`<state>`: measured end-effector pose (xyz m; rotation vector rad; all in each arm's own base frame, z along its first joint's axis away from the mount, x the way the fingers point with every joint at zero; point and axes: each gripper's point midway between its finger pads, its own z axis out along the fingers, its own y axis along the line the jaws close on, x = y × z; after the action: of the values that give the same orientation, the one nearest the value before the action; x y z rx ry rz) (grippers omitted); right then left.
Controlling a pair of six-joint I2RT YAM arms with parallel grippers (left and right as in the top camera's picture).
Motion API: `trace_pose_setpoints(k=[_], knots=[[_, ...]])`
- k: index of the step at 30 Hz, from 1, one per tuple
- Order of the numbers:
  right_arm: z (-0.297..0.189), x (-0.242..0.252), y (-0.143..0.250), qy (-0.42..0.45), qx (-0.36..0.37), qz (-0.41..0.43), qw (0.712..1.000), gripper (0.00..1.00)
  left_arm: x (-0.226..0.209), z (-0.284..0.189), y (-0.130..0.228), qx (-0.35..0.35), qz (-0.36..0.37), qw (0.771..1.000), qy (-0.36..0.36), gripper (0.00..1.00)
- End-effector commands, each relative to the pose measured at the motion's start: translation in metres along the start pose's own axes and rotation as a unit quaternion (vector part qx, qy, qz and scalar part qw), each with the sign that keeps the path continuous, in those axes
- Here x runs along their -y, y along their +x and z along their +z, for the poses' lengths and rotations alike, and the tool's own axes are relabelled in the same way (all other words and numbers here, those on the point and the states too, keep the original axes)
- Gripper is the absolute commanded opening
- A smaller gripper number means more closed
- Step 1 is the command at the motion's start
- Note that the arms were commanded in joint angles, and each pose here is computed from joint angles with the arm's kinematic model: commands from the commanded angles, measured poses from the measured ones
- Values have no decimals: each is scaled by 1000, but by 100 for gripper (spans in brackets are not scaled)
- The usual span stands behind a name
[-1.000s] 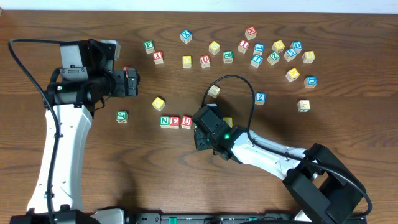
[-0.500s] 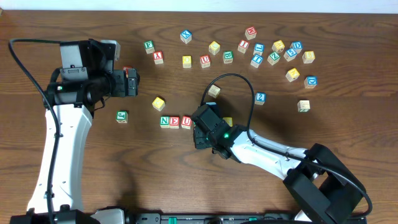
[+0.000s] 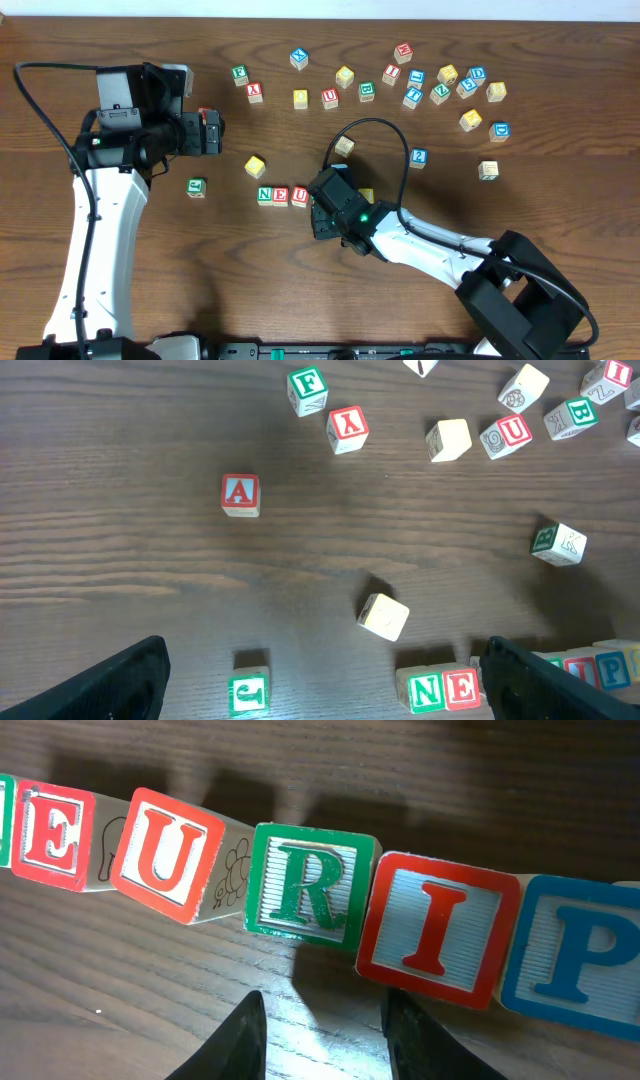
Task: Spell out NEURIPS
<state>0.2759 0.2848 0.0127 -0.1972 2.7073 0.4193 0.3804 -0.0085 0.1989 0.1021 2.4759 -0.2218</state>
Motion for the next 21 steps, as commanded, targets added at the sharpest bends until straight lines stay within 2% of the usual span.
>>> trace_pose_setpoints(k=[1,21], knots=[[1,2,-7,9,9,-6,1000,33,2,-5,-7,10,-2,1000,5,98],[1,2,-8,10,12,-15,1000,33,2,-5,-7,10,-2,1000,5,97]])
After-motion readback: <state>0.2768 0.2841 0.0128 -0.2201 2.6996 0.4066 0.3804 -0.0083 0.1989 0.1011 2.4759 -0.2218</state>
